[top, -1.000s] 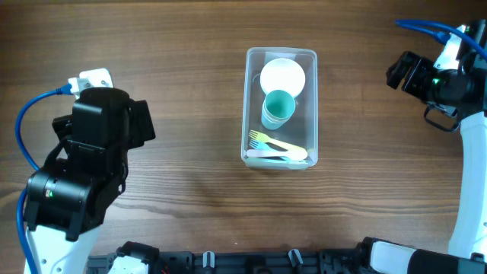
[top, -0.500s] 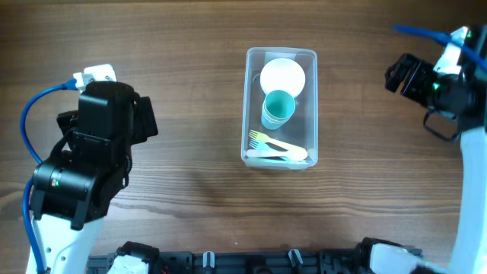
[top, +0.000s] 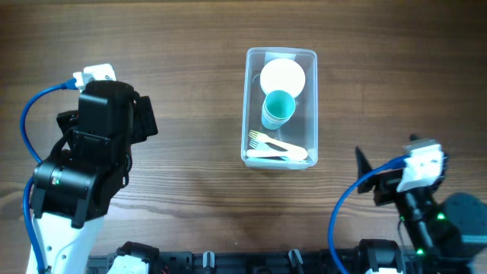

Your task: Pack container

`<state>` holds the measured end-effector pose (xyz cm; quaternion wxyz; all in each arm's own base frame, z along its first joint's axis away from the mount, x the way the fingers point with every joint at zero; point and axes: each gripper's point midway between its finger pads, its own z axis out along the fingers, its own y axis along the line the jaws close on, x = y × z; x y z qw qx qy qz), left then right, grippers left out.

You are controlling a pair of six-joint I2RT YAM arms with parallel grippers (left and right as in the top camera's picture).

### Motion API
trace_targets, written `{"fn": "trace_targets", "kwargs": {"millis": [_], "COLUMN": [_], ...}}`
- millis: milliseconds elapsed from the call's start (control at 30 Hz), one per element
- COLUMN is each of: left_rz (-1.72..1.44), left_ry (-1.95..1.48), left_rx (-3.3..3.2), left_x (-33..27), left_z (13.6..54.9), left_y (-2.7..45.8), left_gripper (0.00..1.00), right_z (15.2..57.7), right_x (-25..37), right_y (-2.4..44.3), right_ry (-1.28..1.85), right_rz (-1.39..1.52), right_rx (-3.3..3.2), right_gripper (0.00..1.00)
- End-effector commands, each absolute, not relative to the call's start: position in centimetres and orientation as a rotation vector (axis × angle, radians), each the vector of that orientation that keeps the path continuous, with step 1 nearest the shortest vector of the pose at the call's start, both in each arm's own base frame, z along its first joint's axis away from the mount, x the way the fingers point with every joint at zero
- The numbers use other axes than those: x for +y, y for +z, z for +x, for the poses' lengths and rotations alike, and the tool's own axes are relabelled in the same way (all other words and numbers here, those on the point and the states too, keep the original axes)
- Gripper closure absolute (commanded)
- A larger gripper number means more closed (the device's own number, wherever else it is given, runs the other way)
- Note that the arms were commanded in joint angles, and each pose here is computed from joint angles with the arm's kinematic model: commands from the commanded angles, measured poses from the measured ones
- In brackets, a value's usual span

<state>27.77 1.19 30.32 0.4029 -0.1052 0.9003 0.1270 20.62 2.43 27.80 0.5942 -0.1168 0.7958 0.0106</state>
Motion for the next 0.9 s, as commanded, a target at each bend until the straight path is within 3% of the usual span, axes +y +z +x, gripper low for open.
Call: {"fn": "trace_targets", "kwargs": {"millis": [0, 67, 333, 867], "left_rz": [-0.296, -0.296, -0.296, -0.296], "left_ry": [0.314, 0.314, 0.314, 0.314], "left_rx": [2.265, 2.265, 2.265, 2.265], "left_x": [1.4, 1.4, 1.4, 1.4], "left_z": [27.8, 27.8, 27.8, 27.8], "left_y": [30.4, 30.4, 30.4, 30.4], "left_gripper": [0.00, 0.00, 0.00, 0.00], "right_z": [20.0, 20.0, 21.5, 21.6], "right_x": [3.1, 3.1, 3.1, 2.9], "right_y": [21.8, 18.4, 12.3, 12.5], "right_ry": [0.061, 0.065, 0.064, 0.054], "right_rz": [-0.313, -0.313, -0.313, -0.309], "right_rx": [1.892, 1.910, 1.910, 1.897], "right_gripper": [0.00, 0.00, 0.00, 0.00]}}
